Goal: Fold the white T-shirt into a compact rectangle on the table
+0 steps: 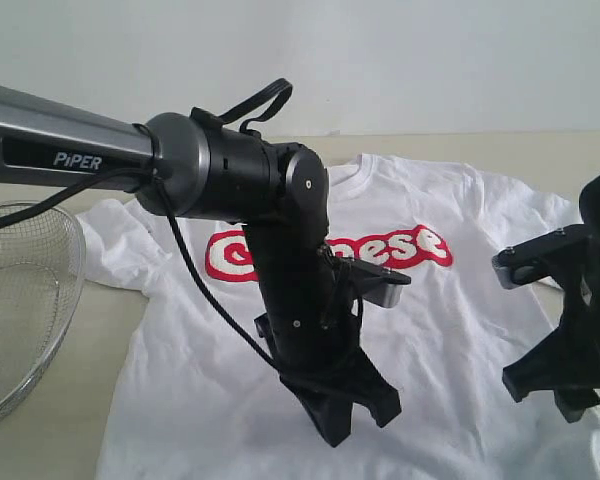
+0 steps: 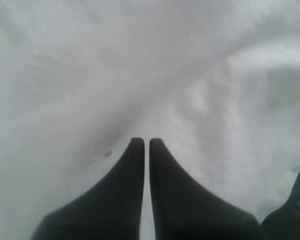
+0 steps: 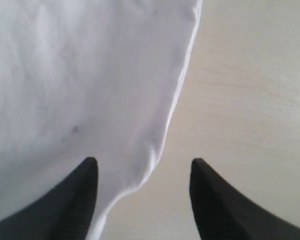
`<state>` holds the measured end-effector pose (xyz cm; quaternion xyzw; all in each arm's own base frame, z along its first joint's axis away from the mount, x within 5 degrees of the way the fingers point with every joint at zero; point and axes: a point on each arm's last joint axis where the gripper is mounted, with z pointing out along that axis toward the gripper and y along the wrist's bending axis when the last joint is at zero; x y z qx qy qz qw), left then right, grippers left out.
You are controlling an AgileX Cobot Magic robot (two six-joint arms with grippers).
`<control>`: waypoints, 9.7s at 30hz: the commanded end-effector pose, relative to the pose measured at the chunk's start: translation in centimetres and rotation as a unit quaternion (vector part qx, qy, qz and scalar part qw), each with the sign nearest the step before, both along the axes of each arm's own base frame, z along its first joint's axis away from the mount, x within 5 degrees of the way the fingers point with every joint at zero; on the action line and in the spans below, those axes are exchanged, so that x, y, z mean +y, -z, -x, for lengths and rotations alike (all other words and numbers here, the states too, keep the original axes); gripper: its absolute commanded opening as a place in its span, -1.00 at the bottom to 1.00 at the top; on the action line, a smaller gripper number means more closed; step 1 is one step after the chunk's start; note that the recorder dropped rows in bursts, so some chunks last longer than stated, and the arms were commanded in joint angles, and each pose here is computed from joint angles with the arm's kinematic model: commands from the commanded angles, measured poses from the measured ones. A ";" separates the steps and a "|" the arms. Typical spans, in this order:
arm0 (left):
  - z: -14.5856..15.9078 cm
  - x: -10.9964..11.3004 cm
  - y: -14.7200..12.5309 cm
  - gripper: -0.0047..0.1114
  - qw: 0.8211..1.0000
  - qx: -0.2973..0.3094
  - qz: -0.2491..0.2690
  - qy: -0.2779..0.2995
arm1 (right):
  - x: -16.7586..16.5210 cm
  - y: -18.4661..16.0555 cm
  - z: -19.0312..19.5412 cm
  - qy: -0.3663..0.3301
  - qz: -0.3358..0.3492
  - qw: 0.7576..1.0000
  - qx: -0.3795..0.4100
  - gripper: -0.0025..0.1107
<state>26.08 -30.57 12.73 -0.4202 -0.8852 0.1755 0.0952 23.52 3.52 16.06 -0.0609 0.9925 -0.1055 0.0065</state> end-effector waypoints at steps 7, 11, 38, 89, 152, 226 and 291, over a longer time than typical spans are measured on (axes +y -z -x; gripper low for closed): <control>0.0 0.5 -4.4 -0.84 0.998 -0.040 0.037 -0.006 | -1.0 -0.8 -0.2 0.022 0.057 0.998 -0.019 -0.67; 0.3 1.4 -6.2 -0.84 0.996 -0.067 0.055 -0.020 | -0.7 -1.0 -0.7 0.019 0.041 0.998 -0.039 -0.81; 1.6 12.4 -6.9 -0.84 0.956 -0.202 0.079 -0.197 | -10.2 -2.6 -12.2 0.195 -0.216 0.944 -0.156 -0.66; 1.3 12.2 -7.1 -0.84 0.949 -0.213 0.092 -0.213 | -14.3 2.8 -15.9 0.225 -0.147 0.950 -0.158 -0.15; 1.3 12.2 -7.1 -0.84 0.950 -0.212 0.094 -0.210 | -5.8 0.1 -18.8 0.142 -0.207 0.934 -0.255 -0.96; 1.3 12.1 -7.1 -0.84 0.949 -0.213 0.099 -0.212 | -3.6 -2.7 -20.0 0.091 -0.225 0.924 -0.294 -0.96; 1.2 12.1 -7.1 -0.84 0.949 -0.216 0.100 -0.208 | 0.4 2.6 -22.5 0.089 -0.219 0.933 -0.271 -0.96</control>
